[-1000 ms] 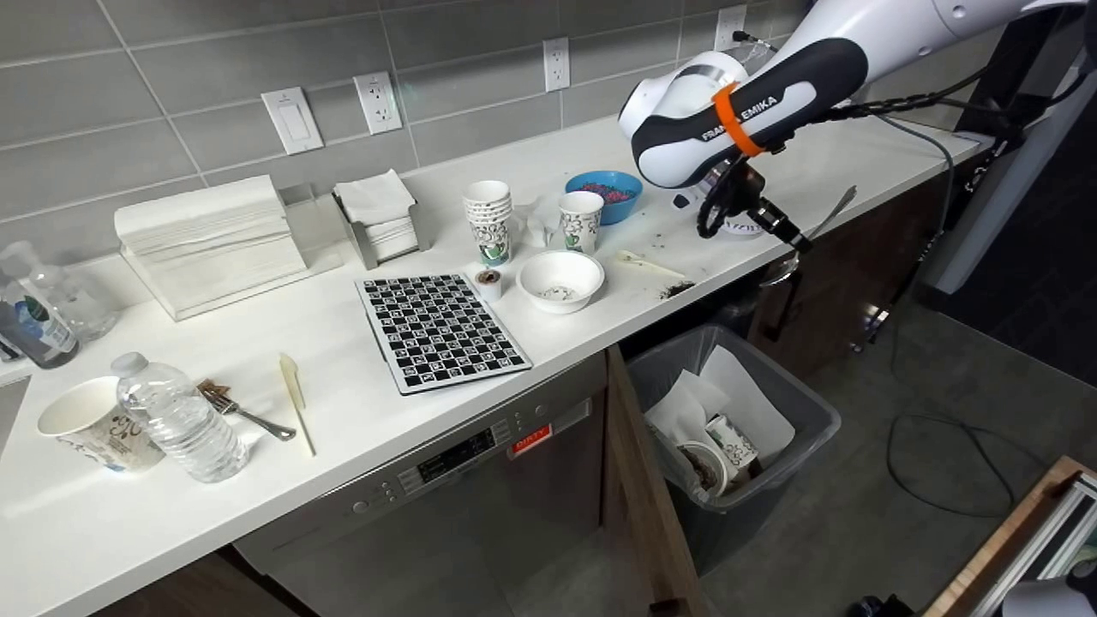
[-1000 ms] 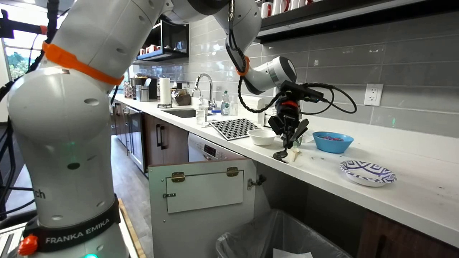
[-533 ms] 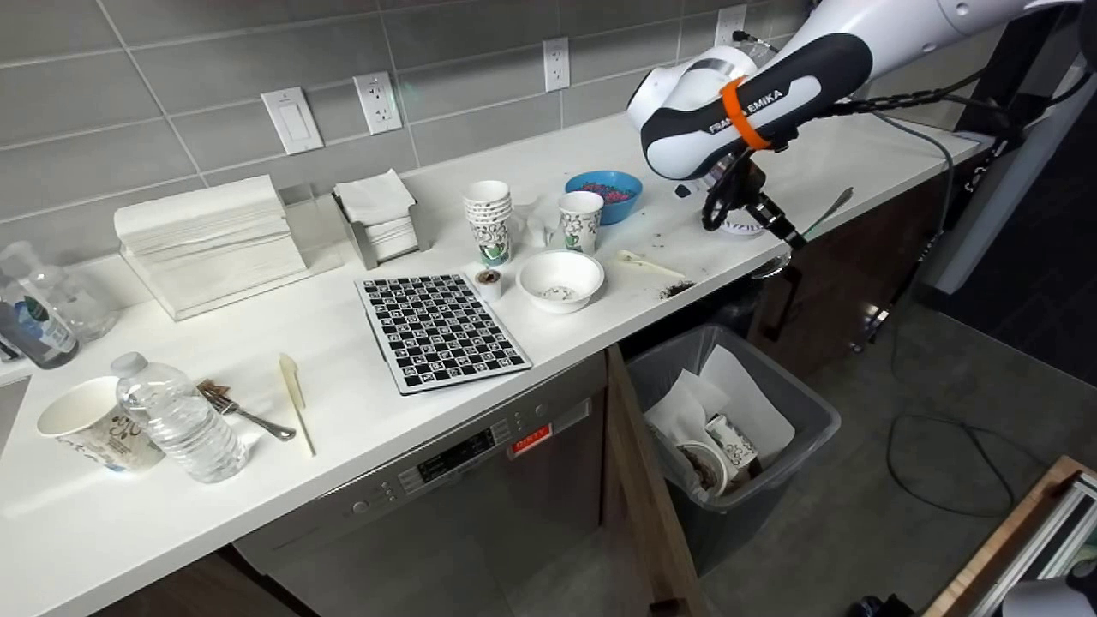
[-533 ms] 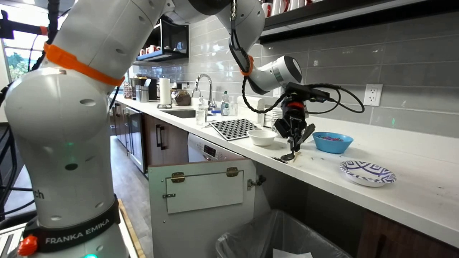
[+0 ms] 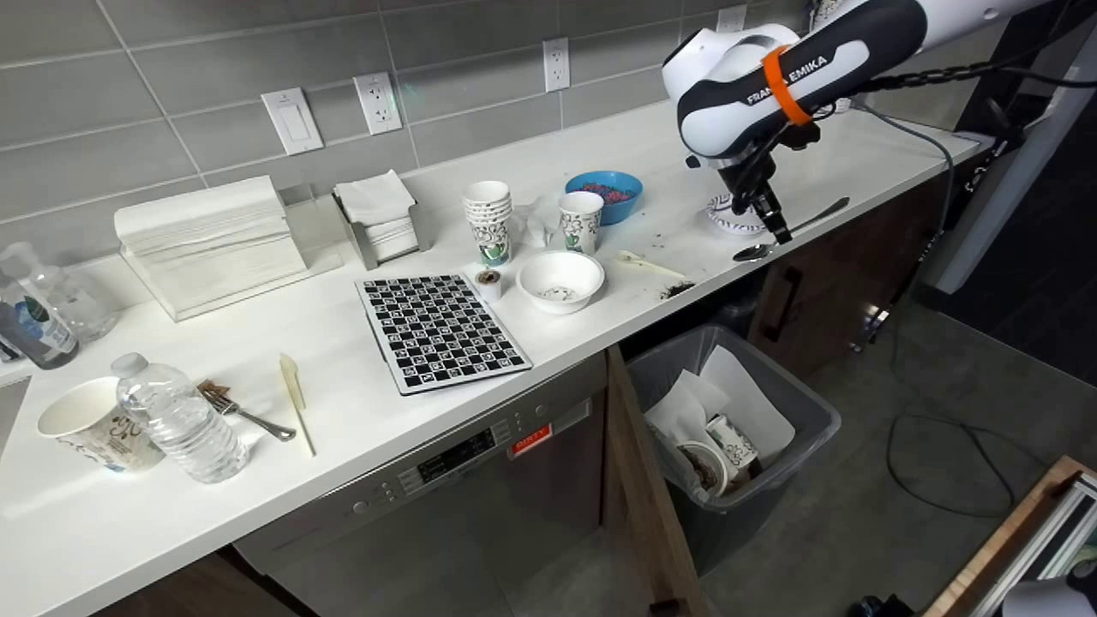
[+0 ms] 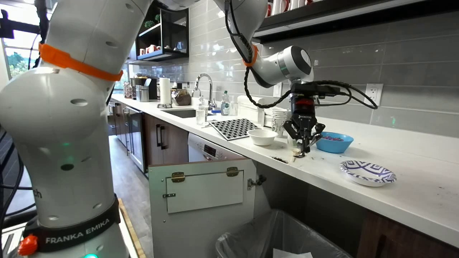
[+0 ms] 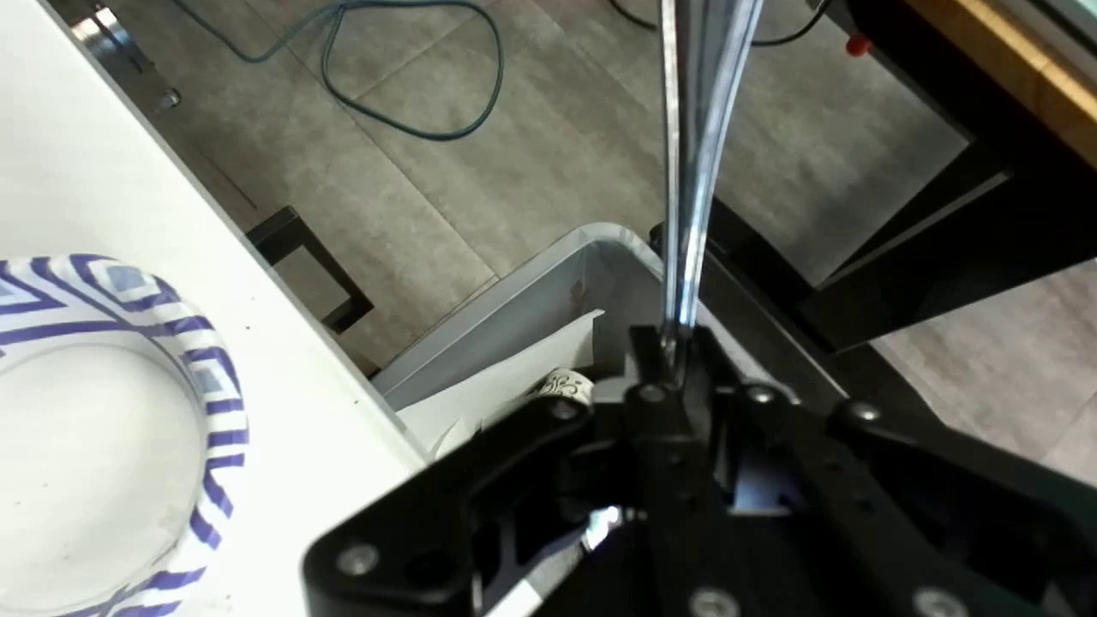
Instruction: Pick up some cereal from the blue bowl and place it on the silver spoon then pour the cereal from the spoon into the bin.
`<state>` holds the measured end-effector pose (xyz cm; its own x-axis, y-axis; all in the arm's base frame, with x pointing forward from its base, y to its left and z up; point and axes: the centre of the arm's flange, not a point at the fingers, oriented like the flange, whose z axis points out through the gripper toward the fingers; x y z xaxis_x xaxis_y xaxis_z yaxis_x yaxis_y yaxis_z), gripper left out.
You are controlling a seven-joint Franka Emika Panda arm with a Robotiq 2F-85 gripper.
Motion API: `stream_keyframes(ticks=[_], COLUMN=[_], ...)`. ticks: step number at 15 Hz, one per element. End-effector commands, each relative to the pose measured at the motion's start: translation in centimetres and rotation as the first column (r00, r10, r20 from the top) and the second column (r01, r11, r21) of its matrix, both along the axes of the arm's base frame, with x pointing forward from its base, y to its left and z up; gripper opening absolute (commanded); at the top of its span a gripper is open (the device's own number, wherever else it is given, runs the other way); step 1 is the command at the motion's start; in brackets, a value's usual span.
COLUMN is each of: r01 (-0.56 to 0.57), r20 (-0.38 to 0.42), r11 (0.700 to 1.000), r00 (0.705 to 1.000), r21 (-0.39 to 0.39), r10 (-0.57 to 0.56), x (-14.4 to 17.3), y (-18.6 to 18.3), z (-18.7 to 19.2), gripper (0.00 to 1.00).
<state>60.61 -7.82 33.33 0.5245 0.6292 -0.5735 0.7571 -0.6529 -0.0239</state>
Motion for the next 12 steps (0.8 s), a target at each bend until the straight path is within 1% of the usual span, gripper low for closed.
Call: stream_keyframes(ticks=[1,4,6,7,8,11,12], r01=[0.054,0.122,0.168,0.186,0.208,0.247,0.275], r20=[0.130,0.218,0.283,0.314,0.347,0.429,0.465], r11=[0.997,0.990,0.982,0.977,0.971,0.950,0.941], r00=[0.990,0.966,0.941,0.926,0.908,0.849,0.818], r21=[0.047,0.077,0.087,0.107,0.117,0.191,0.200], r10=[-0.060,-0.136,-0.186,-0.211,-0.236,-0.307,-0.338], x=[-2.0,-1.5,-0.6,0.1,0.7,2.8,3.6], y=[-0.5,-1.2,-1.9,-2.2,-2.6,-4.0,-4.6], z=[0.5,0.7,0.6,0.5,0.5,0.9,1.0], gripper=[0.02,0.02,0.02,0.02,0.02,0.02,0.02])
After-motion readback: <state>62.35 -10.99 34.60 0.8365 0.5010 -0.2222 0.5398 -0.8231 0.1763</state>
